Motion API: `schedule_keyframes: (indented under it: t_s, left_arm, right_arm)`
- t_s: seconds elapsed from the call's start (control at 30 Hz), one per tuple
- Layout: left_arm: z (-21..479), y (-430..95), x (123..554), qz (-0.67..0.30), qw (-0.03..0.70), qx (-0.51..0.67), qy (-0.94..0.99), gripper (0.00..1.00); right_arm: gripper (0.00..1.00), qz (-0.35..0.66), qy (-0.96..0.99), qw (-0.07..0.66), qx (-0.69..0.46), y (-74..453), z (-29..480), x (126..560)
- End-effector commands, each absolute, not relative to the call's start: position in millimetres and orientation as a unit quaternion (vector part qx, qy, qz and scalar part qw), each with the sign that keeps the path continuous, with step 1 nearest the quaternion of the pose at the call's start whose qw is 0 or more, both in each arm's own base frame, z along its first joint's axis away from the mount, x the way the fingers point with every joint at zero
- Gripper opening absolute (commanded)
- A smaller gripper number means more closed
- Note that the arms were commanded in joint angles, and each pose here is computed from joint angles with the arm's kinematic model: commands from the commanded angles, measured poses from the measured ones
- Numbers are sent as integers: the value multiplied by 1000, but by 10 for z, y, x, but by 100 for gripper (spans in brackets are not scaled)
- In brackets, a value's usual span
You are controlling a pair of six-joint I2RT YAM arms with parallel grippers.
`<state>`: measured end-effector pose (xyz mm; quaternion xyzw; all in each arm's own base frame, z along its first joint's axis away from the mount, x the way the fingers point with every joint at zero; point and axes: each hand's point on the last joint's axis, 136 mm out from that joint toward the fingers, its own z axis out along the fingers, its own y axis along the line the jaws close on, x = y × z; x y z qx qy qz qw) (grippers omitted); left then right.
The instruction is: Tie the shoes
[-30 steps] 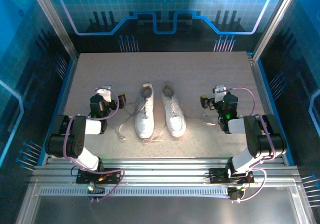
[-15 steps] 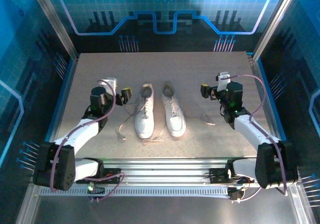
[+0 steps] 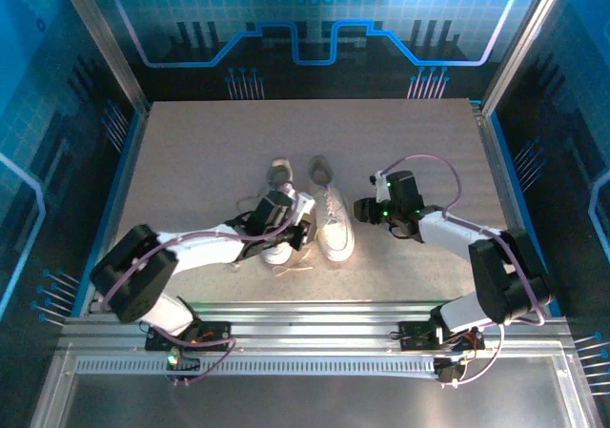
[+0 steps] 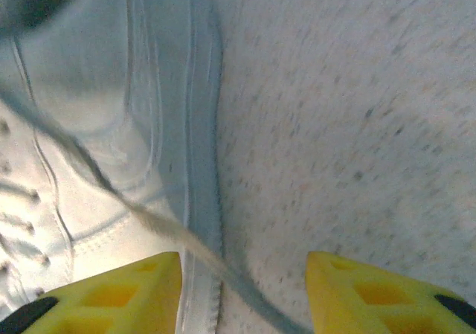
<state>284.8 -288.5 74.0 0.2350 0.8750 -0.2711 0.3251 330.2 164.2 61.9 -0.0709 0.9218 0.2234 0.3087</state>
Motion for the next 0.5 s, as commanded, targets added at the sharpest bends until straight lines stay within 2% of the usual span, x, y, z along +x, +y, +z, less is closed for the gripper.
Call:
schedule_keyframes:
  t_s: [0.0,0.17,0.3,0.4,0.47]
  left_arm:
    - [803,-3244,2920,-291,333,262,857,21]
    - [677,-3581,2907,-304,325,287,848,20]
    - [691,-3690,2880,-312,329,297,841,21]
    - [688,-3617,2885,-292,332,298,846,28]
    - [721,-3483,2890,-264,338,292,855,38]
  right_arm:
    - [40,244,928,276,-60,1778,442,3054]
    - [31,228,930,284,-49,1763,407,2776]
    - [29,228,931,284,-32,1641,406,2542]
    - [28,235,930,279,-30,1608,400,2410]
    - [28,243,931,271,-31,1620,416,2353]
